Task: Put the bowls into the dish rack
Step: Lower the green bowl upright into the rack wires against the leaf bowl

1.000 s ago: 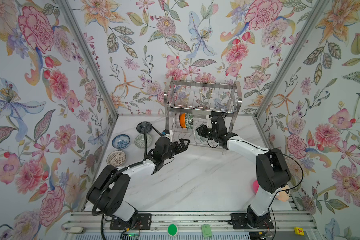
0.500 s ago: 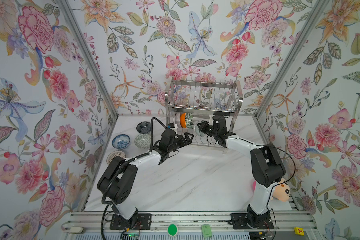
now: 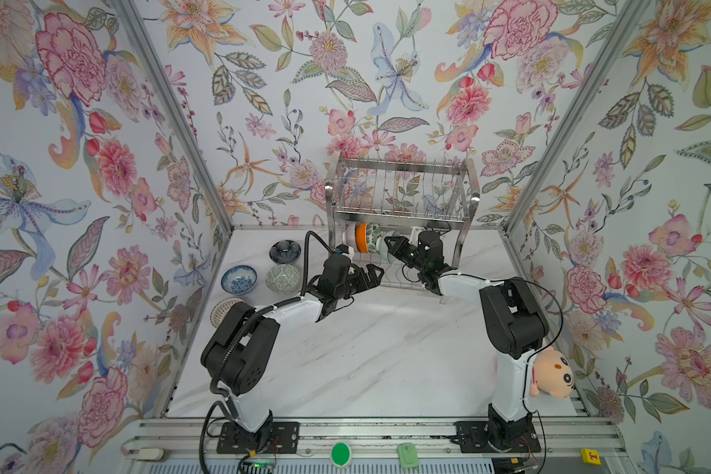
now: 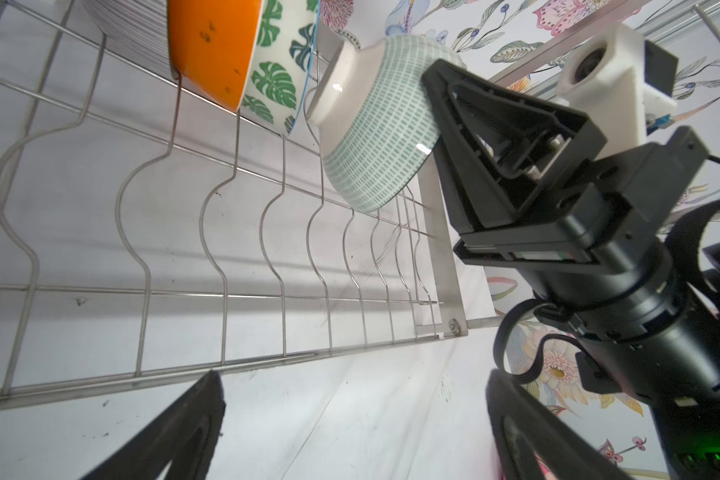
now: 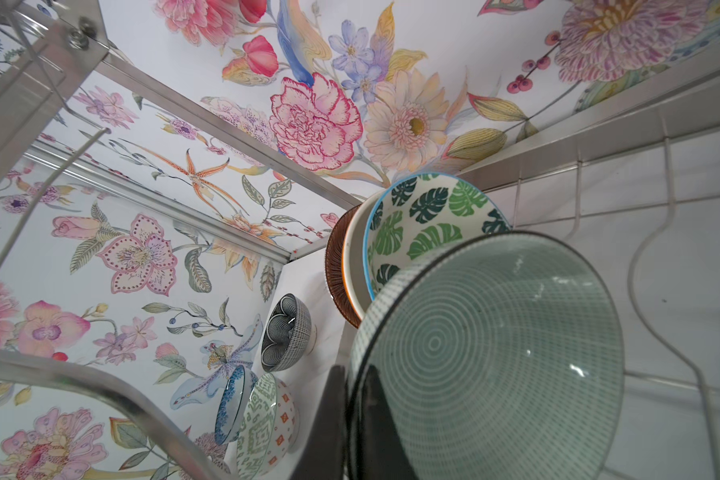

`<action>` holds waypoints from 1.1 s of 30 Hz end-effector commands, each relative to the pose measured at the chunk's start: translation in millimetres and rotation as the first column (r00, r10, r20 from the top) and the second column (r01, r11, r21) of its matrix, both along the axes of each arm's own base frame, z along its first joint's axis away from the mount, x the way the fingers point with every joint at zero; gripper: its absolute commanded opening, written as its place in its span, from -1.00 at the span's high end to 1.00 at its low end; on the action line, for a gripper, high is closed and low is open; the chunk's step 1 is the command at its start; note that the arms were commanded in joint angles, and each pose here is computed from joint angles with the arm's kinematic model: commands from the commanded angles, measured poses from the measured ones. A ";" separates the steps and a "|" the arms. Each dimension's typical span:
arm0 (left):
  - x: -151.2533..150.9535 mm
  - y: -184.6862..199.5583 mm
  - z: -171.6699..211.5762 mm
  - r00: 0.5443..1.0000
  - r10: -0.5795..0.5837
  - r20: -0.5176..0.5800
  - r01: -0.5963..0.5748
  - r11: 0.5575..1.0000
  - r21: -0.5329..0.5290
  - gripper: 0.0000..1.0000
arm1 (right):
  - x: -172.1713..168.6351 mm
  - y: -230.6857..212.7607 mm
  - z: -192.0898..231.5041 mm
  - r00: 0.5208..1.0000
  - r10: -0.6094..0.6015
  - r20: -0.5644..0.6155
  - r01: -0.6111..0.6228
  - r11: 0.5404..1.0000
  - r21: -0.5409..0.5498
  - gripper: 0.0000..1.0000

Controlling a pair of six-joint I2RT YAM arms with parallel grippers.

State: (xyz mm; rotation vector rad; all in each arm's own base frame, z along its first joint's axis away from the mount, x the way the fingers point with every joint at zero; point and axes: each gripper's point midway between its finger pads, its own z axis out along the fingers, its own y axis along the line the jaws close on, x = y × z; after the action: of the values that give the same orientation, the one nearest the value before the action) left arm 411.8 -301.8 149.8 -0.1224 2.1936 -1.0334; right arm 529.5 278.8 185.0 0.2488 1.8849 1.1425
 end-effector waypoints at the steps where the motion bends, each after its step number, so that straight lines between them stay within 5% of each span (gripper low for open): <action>1: 5.6 0.2 -1.8 1.000 -0.023 0.004 0.023 0.999 0.026 -0.99 | 13.7 -1.0 29.9 0.992 -0.014 0.126 0.001 0.995 0.101 1.00; 8: 11.8 6.4 -9.0 1.000 -0.023 -0.008 0.024 0.999 0.048 -0.99 | 21.2 4.5 26.4 0.983 -0.007 0.184 -0.033 0.976 0.215 1.00; 33: 17.0 17.0 -23.6 0.999 -0.026 -0.028 0.029 0.995 0.099 -0.98 | 54.2 0.7 -3.3 0.987 -0.046 0.156 -0.004 0.952 0.307 1.00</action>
State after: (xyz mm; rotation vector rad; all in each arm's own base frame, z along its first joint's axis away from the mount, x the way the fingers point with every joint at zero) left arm 423.6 -287.8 124.8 -0.0826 2.2688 -0.9517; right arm 576.0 283.8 166.4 0.3471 1.6393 1.3720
